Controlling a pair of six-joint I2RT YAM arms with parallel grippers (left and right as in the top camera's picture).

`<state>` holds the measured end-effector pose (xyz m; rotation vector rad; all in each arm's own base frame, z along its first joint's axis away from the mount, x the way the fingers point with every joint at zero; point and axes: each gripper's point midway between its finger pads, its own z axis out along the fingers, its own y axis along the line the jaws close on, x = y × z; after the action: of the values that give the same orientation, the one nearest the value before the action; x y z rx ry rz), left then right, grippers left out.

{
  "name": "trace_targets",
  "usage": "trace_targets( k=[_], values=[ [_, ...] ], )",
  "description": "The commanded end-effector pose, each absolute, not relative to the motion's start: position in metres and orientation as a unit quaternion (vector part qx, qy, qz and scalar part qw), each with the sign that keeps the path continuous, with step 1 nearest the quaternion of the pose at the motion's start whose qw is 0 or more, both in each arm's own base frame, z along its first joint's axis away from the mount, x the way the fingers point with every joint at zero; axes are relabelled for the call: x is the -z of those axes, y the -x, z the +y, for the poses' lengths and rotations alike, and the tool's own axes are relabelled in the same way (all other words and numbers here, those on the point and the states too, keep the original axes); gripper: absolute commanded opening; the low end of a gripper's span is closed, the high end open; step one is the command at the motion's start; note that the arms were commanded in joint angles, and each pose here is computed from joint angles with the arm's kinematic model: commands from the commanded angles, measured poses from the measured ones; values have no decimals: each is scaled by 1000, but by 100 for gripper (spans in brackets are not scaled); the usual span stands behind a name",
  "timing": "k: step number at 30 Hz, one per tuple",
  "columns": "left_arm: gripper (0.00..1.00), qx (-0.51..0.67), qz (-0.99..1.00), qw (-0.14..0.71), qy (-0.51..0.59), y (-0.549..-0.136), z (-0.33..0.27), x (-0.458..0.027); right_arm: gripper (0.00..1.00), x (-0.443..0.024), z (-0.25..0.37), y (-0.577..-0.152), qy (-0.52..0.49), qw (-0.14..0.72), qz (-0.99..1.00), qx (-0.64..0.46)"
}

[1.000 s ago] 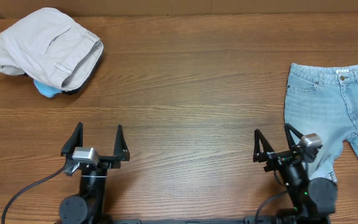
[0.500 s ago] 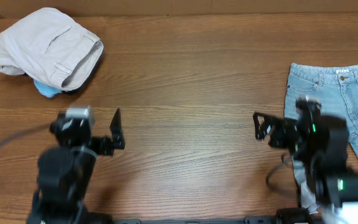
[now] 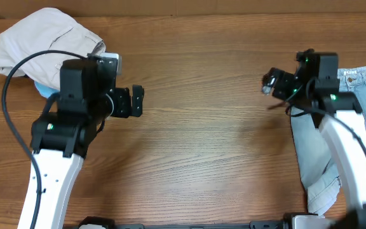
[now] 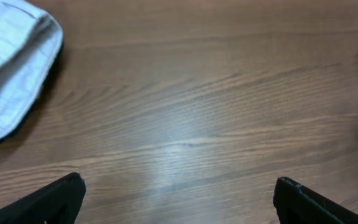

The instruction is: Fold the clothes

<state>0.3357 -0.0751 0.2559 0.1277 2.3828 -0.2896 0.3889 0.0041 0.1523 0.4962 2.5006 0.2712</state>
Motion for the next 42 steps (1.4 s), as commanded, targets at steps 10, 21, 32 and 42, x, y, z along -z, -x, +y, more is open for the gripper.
trace_targets(
  k=[10, 21, 32, 42],
  values=[
    [100, 172, 917, 353, -71, -333, -94, -265, 80, -52, -78, -412, -326, 212, 919, -63],
    [100, 171, 919, 348, -70, -332, -94, -263, 79, -35, -83, -421, -314, 219, 923, -25],
    [100, 170, 925, 334, -68, -326, -93, -258, 54, -1, -82, -416, -316, 184, 930, -23],
    [100, 129, 923, 352, -80, -333, -82, -259, 5, -50, 56, -444, -114, 188, 932, -290]
  ],
)
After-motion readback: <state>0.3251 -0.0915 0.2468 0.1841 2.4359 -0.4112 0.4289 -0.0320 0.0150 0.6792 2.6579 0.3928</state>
